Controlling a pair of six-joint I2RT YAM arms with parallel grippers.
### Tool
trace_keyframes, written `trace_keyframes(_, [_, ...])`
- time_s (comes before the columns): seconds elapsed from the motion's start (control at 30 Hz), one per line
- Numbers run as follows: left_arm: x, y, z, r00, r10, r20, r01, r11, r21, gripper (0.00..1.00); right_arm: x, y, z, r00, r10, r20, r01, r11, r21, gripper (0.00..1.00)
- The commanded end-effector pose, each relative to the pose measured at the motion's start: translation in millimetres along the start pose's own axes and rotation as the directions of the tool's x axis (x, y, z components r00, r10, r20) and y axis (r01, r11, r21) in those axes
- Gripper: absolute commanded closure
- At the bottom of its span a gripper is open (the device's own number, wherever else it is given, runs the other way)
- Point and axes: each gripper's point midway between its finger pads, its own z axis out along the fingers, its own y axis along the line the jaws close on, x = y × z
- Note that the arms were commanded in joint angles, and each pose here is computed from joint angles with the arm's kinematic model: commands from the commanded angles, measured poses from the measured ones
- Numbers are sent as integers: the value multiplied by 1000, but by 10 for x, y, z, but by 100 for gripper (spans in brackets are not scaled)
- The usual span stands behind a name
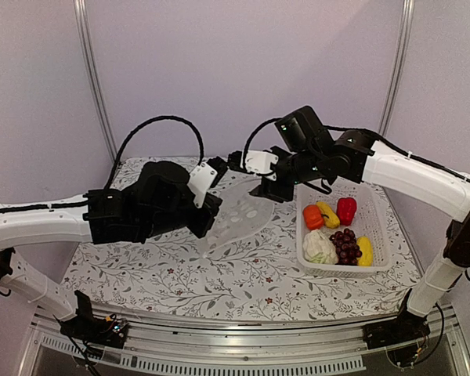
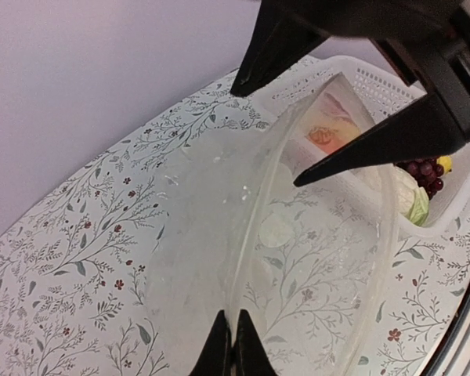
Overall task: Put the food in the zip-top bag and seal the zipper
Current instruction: Pass from the left arm to the right
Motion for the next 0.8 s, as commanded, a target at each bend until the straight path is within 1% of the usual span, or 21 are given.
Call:
trace_keyframes(0.0, [66,-72,63,1000,6,-10,-6,1000,12,98,-75,35,-38,1000,10,19,-10,1000,15,36])
trace_keyframes(0.03, [61,-69,69,1000,6,-9,-6,1000,6,98,-68,55,-22,1000,1,11,-1,1000,15,34])
trace_keyframes(0.1, [48,-57,75,1000,6,-3,-6,1000,-3,98,-75,110,-9,1000,-11,11,11,1000,-3,33])
trace_keyframes(0.2, [28,-45,68,1000,8,11,-7,1000,-9,98,-86,128,-15,1000,-15,16,15,1000,-9,41])
trace_keyframes(0.37, [16,30,31,999,4,42,-2,999,-41,94,-92,105,-44,1000,-16,19,16,1000,5,60])
trace_keyframes(0.43, [0,67,0,998,-7,62,11,998,-54,92,-95,100,-49,1000,-14,21,13,1000,6,76])
trace_keyframes(0.5, [-9,110,-28,996,-26,83,32,997,-70,90,-93,109,-43,1000,-5,25,5,1000,6,89])
trace_keyframes(0.53, [-3,121,-40,995,-33,92,40,997,-72,89,-93,107,-41,1000,-1,27,1,1000,8,93])
trace_keyframes(0.57, [9,126,-48,994,-39,101,46,996,-71,86,-86,114,-26,1000,7,27,-8,1000,7,94])
trace_keyframes(0.6, [18,123,-55,993,-44,110,51,996,-66,85,-79,124,-6,1000,14,26,-14,1000,6,99])
trace_keyframes(0.7, [116,103,-25,994,-48,100,54,997,-60,84,-28,176,67,1000,26,12,-26,1000,-9,100])
trace_keyframes(0.77, [195,69,6,996,-44,76,48,998,-47,78,1,211,101,999,37,5,-37,999,-21,100])
